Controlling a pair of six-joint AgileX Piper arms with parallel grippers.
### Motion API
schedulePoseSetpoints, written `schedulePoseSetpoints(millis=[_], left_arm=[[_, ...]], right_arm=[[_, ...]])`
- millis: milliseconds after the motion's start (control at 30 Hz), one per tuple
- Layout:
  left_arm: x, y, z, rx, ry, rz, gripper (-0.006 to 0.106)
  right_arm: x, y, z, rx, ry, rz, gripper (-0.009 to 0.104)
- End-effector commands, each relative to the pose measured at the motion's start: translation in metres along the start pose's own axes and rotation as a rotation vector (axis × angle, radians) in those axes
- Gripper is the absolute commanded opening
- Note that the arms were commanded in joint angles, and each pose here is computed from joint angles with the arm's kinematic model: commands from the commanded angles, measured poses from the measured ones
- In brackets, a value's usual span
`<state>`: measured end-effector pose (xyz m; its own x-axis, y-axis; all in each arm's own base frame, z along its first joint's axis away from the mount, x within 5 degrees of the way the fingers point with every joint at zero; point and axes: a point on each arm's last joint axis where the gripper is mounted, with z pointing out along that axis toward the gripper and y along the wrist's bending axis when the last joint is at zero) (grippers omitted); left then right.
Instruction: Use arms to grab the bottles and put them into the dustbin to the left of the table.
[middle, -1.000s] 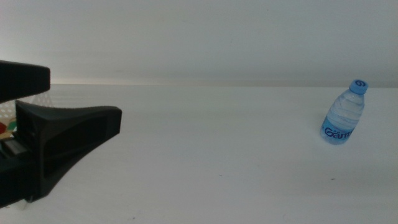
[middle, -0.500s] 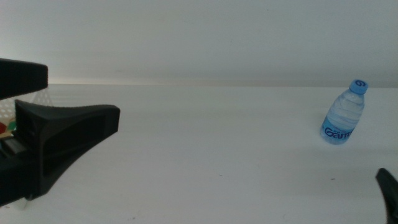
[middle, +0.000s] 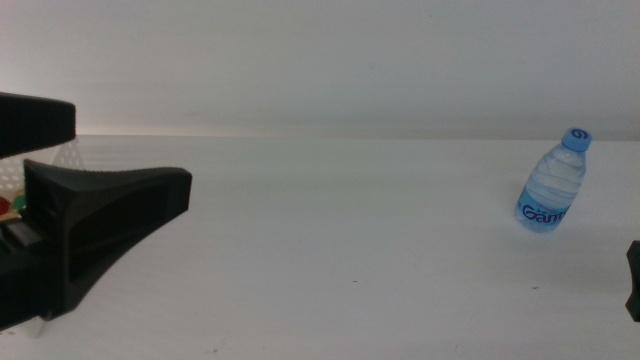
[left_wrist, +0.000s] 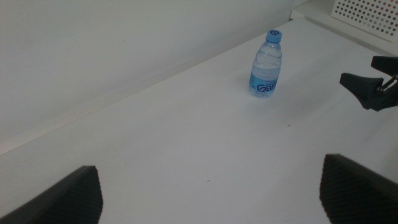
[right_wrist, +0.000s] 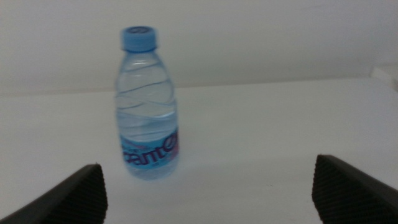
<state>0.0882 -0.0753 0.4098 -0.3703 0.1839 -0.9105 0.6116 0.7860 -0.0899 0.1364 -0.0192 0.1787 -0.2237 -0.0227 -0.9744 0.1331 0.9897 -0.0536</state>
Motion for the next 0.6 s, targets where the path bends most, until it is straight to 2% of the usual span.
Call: schedulePoseSetpoints(millis=[0, 233, 333, 567], left_arm=[[-0.001, -0.001, 0.0, 0.01, -0.017, 0.001, 0.094], [-0.001, -0.001, 0.0, 0.01, -0.017, -0.002, 0.094], [-0.001, -0.001, 0.0, 0.01, -0.017, -0.002, 0.094], [-0.001, -0.001, 0.0, 0.01, -0.017, 0.001, 0.094]], right_arm=[[0.013, -0.002, -0.002, 0.027, 0.027, 0.023, 0.088], [0.017, -0.003, 0.006, 0.035, 0.042, 0.027, 0.088], [0.017, -0.003, 0.01, 0.039, 0.022, 0.072, 0.088], [0.011, -0.003, 0.027, 0.037, 0.008, 0.055, 0.088]])
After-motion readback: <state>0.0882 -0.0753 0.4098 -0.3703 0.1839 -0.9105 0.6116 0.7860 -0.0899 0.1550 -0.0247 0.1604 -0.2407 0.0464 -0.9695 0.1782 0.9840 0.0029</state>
